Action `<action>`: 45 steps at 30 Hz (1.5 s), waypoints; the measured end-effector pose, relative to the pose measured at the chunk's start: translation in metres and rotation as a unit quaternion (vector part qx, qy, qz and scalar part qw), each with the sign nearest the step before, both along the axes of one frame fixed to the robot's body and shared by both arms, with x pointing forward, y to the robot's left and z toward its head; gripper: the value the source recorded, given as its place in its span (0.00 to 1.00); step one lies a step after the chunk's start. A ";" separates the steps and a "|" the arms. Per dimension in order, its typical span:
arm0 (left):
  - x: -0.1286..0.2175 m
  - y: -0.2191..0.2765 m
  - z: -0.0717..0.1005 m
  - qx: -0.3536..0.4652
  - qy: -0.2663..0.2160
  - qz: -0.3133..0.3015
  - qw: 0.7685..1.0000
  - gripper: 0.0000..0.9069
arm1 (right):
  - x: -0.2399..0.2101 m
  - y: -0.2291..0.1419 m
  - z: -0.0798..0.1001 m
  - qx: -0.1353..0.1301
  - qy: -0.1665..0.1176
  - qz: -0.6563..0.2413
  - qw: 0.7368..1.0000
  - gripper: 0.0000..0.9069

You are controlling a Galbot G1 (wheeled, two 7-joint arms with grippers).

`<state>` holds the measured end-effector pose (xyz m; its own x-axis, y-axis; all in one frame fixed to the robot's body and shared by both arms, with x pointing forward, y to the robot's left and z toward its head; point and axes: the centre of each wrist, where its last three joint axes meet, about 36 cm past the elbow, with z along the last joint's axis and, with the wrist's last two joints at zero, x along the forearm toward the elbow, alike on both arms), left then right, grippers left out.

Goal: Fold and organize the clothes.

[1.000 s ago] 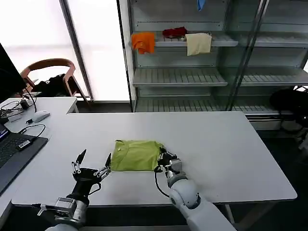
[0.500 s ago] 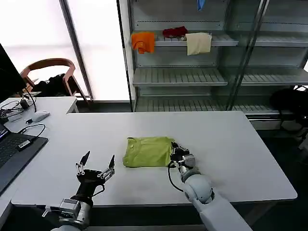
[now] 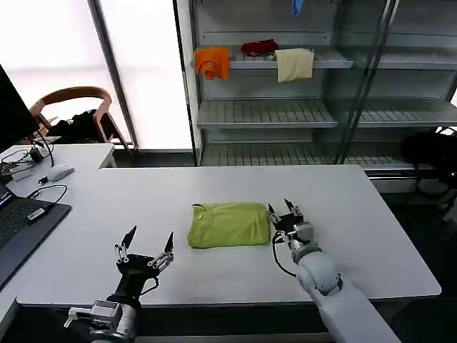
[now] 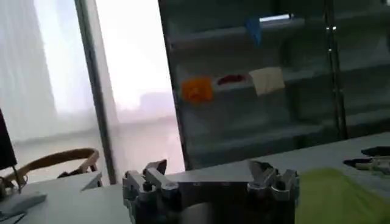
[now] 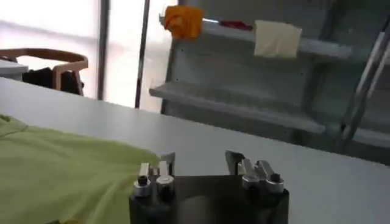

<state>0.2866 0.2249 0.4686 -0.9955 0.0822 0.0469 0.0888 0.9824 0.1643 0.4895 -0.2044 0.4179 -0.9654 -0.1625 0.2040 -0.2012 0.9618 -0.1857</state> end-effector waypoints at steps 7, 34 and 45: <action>-0.012 -0.008 -0.001 -0.005 -0.009 -0.005 1.000 1.00 | -0.053 -0.035 0.019 0.015 -0.049 -0.039 0.998 1.00; -0.088 -0.013 -0.036 -0.048 -0.029 0.013 0.998 1.00 | -0.280 -0.070 -0.006 0.075 -0.134 -0.112 0.982 1.00; -0.095 -0.015 -0.040 -0.061 -0.017 0.022 0.998 1.00 | -0.299 -0.077 -0.016 0.088 -0.149 -0.100 0.980 1.00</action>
